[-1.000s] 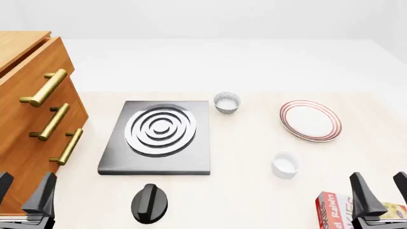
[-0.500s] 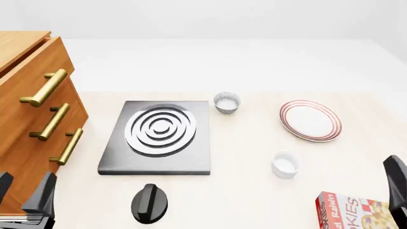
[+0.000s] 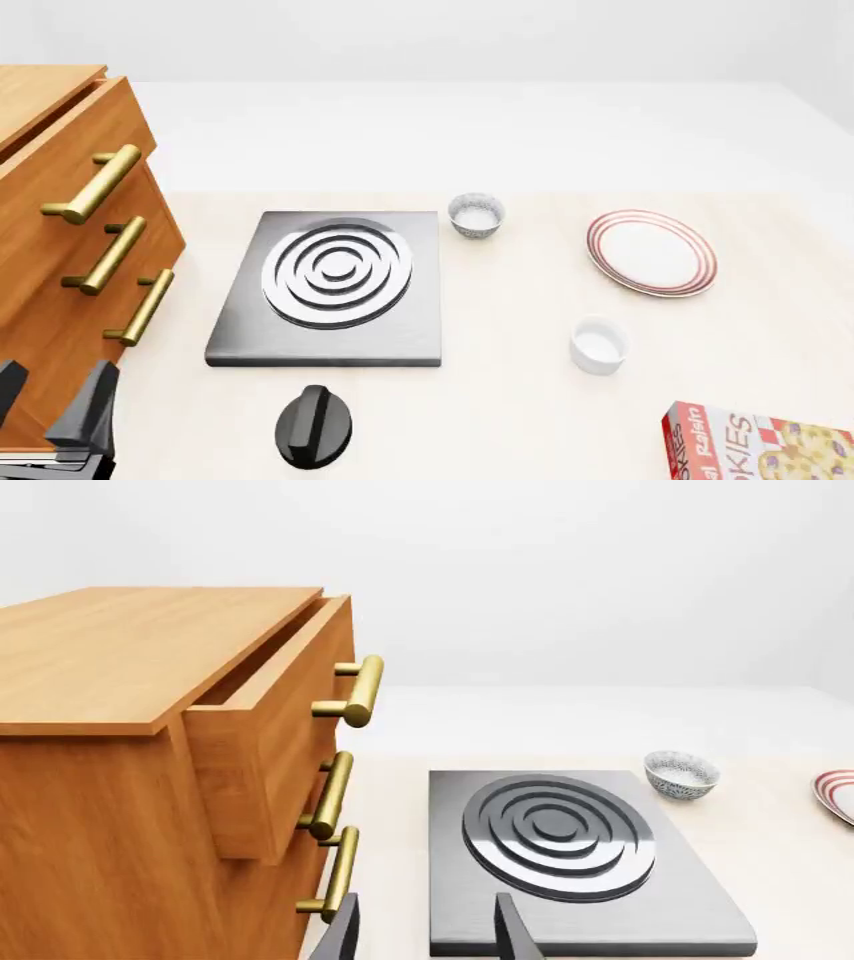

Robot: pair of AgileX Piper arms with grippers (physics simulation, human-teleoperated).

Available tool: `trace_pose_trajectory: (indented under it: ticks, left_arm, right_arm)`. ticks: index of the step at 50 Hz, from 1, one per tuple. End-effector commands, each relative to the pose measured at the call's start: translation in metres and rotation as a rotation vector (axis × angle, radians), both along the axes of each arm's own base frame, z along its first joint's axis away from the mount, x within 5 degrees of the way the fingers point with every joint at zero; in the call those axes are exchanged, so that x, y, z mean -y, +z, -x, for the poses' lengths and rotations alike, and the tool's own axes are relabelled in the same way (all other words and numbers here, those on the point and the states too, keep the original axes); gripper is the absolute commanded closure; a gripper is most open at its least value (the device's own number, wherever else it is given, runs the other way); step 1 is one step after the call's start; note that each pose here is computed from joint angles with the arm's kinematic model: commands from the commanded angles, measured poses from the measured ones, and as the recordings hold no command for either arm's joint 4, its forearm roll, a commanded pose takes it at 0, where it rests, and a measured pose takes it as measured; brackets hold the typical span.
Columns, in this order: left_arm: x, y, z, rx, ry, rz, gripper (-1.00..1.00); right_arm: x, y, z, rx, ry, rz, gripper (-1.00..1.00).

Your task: Pick the akita bowl next to the cookies box and place it on the plate.

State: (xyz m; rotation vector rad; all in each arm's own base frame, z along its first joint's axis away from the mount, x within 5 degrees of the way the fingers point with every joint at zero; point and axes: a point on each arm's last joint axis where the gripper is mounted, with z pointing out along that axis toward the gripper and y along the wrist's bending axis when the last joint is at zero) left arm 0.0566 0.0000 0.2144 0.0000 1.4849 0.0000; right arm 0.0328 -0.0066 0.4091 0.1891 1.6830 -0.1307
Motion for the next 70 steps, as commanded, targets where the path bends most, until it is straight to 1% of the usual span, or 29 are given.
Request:
trace_pose_trajectory:
  ticks: [1, 2, 3, 4, 5, 9, 12, 15, 19, 20, 22, 23, 24, 26, 28, 29, 32, 33, 34, 35, 36, 39, 49, 50, 52, 54, 61, 66, 70]
  left_arm:
    - [0.000, 0.000, 0.000, 0.000, 0.000, 0.000, -1.00]
    - [0.000, 0.000, 0.000, 0.000, 0.000, 0.000, -1.00]
    - [0.000, 0.000, 0.000, 0.000, 0.000, 0.000, -1.00]
    - [0.000, 0.000, 0.000, 0.000, 0.000, 0.000, -1.00]
    - [0.000, 0.000, 0.000, 0.000, 0.000, 0.000, -1.00]
    - [0.000, 0.000, 0.000, 0.000, 0.000, 0.000, -1.00]
    - [0.000, 0.000, 0.000, 0.000, 0.000, 0.000, -1.00]
    - [0.000, 0.000, 0.000, 0.000, 0.000, 0.000, -1.00]
    - [0.000, 0.000, 0.000, 0.000, 0.000, 0.000, -1.00]
    - [0.000, 0.000, 0.000, 0.000, 0.000, 0.000, -1.00]
    - [0.000, 0.000, 0.000, 0.000, 0.000, 0.000, -1.00]
    - [0.000, 0.000, 0.000, 0.000, 0.000, 0.000, -1.00]
    - [0.000, 0.000, 0.000, 0.000, 0.000, 0.000, -1.00]
    - [0.000, 0.000, 0.000, 0.000, 0.000, 0.000, -1.00]
    - [0.000, 0.000, 0.000, 0.000, 0.000, 0.000, -1.00]
    - [0.000, 0.000, 0.000, 0.000, 0.000, 0.000, -1.00]
    - [0.000, 0.000, 0.000, 0.000, 0.000, 0.000, -1.00]
    - [0.000, 0.000, 0.000, 0.000, 0.000, 0.000, -1.00]
    - [0.000, 0.000, 0.000, 0.000, 0.000, 0.000, -1.00]
    - [0.000, 0.000, 0.000, 0.000, 0.000, 0.000, -1.00]
    - [0.000, 0.000, 0.000, 0.000, 0.000, 0.000, -1.00]
    - [0.000, 0.000, 0.000, 0.000, 0.000, 0.000, -1.00]
    - [0.000, 0.000, 0.000, 0.000, 0.000, 0.000, -1.00]
    - [0.000, 0.000, 0.000, 0.000, 0.000, 0.000, -1.00]
    - [0.000, 0.000, 0.000, 0.000, 0.000, 0.000, -1.00]
    - [0.000, 0.000, 0.000, 0.000, 0.000, 0.000, -1.00]
    - [0.000, 0.000, 0.000, 0.000, 0.000, 0.000, -1.00]
    - [0.000, 0.000, 0.000, 0.000, 0.000, 0.000, -1.00]
    - [0.000, 0.000, 0.000, 0.000, 0.000, 0.000, -1.00]
  right_arm:
    - [0.012, 0.024, -0.025, -0.107, -0.118, -0.040, -1.00]
    - [0.020, 0.015, -0.040, -0.175, -0.150, -0.055, -1.00]
    - [0.023, 0.009, -0.046, -0.210, -0.152, -0.047, -1.00]
    - [0.023, 0.011, -0.046, -0.207, -0.151, -0.041, -1.00]
    - [0.024, 0.011, -0.049, -0.213, -0.161, -0.056, -1.00]
    - [0.031, 0.013, -0.058, -0.230, -0.192, -0.062, -1.00]
    - [0.034, 0.018, -0.061, -0.224, -0.212, -0.065, -1.00]
    - [0.040, 0.017, -0.069, -0.242, -0.230, -0.077, -1.00]
    - [0.052, 0.010, -0.085, -0.285, -0.259, -0.097, -1.00]
    - [0.060, 0.003, -0.093, -0.321, -0.282, -0.106, -1.00]
    - [0.061, 0.005, -0.093, -0.315, -0.285, -0.097, -1.00]
    - [0.064, 0.007, -0.097, -0.313, -0.298, -0.109, -1.00]
    - [0.068, 0.006, -0.099, -0.322, -0.309, -0.105, -1.00]
    - [0.070, 0.006, -0.102, -0.327, -0.312, -0.118, -1.00]
    - [0.072, 0.006, -0.104, -0.329, -0.316, -0.118, -1.00]
    - [0.079, 0.001, -0.111, -0.351, -0.330, -0.125, -1.00]
    - [0.084, -0.003, -0.116, -0.364, -0.338, -0.131, -1.00]
    - [0.089, -0.007, -0.120, -0.381, -0.350, -0.139, -1.00]
    - [0.093, -0.009, -0.122, -0.384, -0.360, -0.132, -1.00]
    - [0.093, -0.010, -0.123, -0.385, -0.361, -0.139, -1.00]
    - [0.100, -0.017, -0.128, -0.410, -0.375, -0.152, -1.00]
    - [0.112, -0.025, -0.134, -0.433, -0.402, -0.161, -1.00]
    - [0.138, -0.035, -0.146, -0.481, -0.451, -0.175, -1.00]
    - [0.146, -0.039, -0.149, -0.494, -0.464, -0.177, -1.00]
    - [0.147, -0.040, -0.150, -0.494, -0.467, -0.179, -1.00]
    - [0.157, -0.044, -0.152, -0.510, -0.486, -0.183, -1.00]
    - [0.173, -0.056, -0.157, -0.545, -0.513, -0.203, -1.00]
    - [0.183, -0.060, -0.160, -0.556, -0.528, -0.207, -1.00]
    - [0.199, -0.071, -0.165, -0.579, -0.548, -0.222, -1.00]
